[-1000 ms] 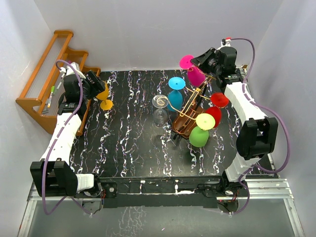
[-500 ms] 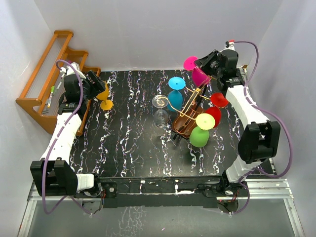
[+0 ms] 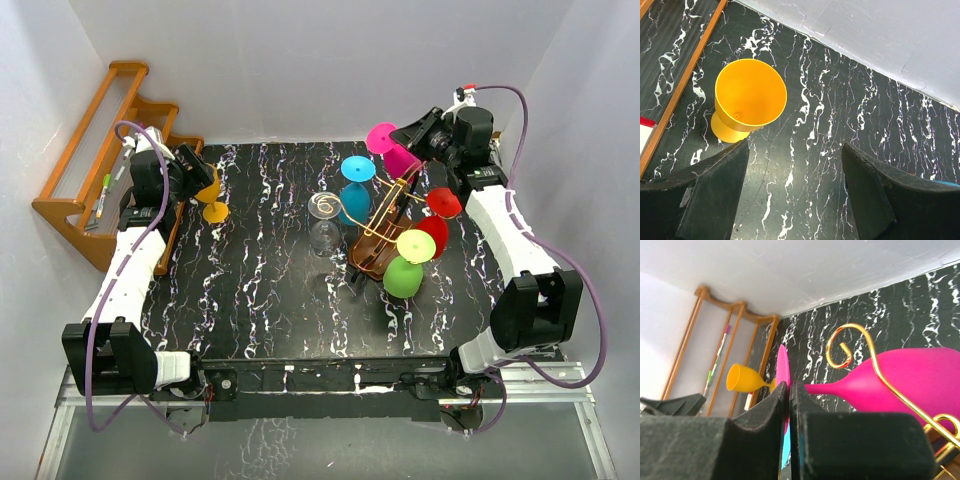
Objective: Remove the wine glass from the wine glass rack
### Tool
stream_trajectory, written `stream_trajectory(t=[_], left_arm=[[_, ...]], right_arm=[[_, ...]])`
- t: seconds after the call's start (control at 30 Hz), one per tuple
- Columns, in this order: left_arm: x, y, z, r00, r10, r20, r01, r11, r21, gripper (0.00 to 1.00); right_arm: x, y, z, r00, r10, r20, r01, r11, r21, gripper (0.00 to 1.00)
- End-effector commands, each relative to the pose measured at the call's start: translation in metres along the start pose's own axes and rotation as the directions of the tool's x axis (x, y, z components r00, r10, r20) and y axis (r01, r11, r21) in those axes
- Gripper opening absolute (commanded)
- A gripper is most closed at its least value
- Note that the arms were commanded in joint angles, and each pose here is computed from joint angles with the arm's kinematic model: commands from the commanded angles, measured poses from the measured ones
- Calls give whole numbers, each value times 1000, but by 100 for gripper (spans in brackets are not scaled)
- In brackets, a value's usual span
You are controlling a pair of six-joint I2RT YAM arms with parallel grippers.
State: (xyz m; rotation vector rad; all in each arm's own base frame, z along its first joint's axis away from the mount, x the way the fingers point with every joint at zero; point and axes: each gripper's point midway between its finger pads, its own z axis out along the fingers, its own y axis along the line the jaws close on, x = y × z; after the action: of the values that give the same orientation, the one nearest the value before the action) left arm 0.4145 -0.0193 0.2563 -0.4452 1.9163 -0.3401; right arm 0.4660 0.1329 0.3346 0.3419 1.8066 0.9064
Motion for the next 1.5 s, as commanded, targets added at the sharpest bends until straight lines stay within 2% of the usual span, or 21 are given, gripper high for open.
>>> stream_trajectory(t=[0.0,0.17,0.37,0.53,0.6,0.67,0.73,0.83,0.9,0.93,1.0,1.07,1.1,1.17,1.23,1.33,1.47], left_arm=[[-5,-7,-4,1000,-1,23,0,999,33,72],[-6,-8,-6,1000,1,29,-2,999,37,72],[-8,-9,-7,999,1,34,-2,999,38,72],[-7,-8,-6,1000,1,30,-2,999,38,72],[-7,-9,-6,1000,0,29,-2,999,39,72],[-7,-9,-7,1000,1,30,-2,999,39,72],[-7,-9,-7,1000,1,31,-2,999,40,72],[-7,-9,-7,1000,1,28,-2,999,41,72],[-7,-10,-7,1000,-1,19,0,999,44,72],[-7,-10,-7,1000,-3,17,2,999,41,72],[-8,-12,-9,1000,-8,0,8,999,37,72],[-12,-14,-15,1000,-12,-25,12,1000,24,72],[-14,-15,-19,999,-12,-46,12,1000,12,72],[-20,-17,-31,996,-17,-82,16,1000,-19,72],[-31,-24,-48,995,-24,-92,23,1000,-19,72],[-35,-44,-71,993,-50,-109,57,997,58,72],[-21,-75,-102,976,-56,-208,102,971,218,72]], right_arm=[[-10,38,-12,999,-47,-14,45,988,-147,8],[5,46,2,994,-29,-103,5,974,-228,8],[8,70,27,987,-127,-97,82,923,-376,8],[6,102,45,965,-260,-20,221,858,-464,8],[11,119,52,939,-342,22,308,814,-492,8],[22,145,52,890,-448,82,422,744,-518,8],[37,177,43,808,-562,175,560,641,-526,8],[82,233,7,625,-697,353,753,418,-508,8],[97,258,-27,507,-721,473,843,298,-448,8],[106,262,-39,459,-729,508,870,255,-421,8],[129,269,-71,342,-733,588,916,121,-383,8],[163,266,-105,186,-713,676,935,-82,-344,8],[180,261,-121,66,-682,728,936,-210,-282,8],[210,248,-145,-74,-636,768,913,-353,-204,8],[233,233,-158,-143,-631,763,894,-413,-173,8],[273,214,-173,-232,-622,748,854,-499,-150,8],[333,168,-182,-423,-586,691,757,-647,-85,8]])
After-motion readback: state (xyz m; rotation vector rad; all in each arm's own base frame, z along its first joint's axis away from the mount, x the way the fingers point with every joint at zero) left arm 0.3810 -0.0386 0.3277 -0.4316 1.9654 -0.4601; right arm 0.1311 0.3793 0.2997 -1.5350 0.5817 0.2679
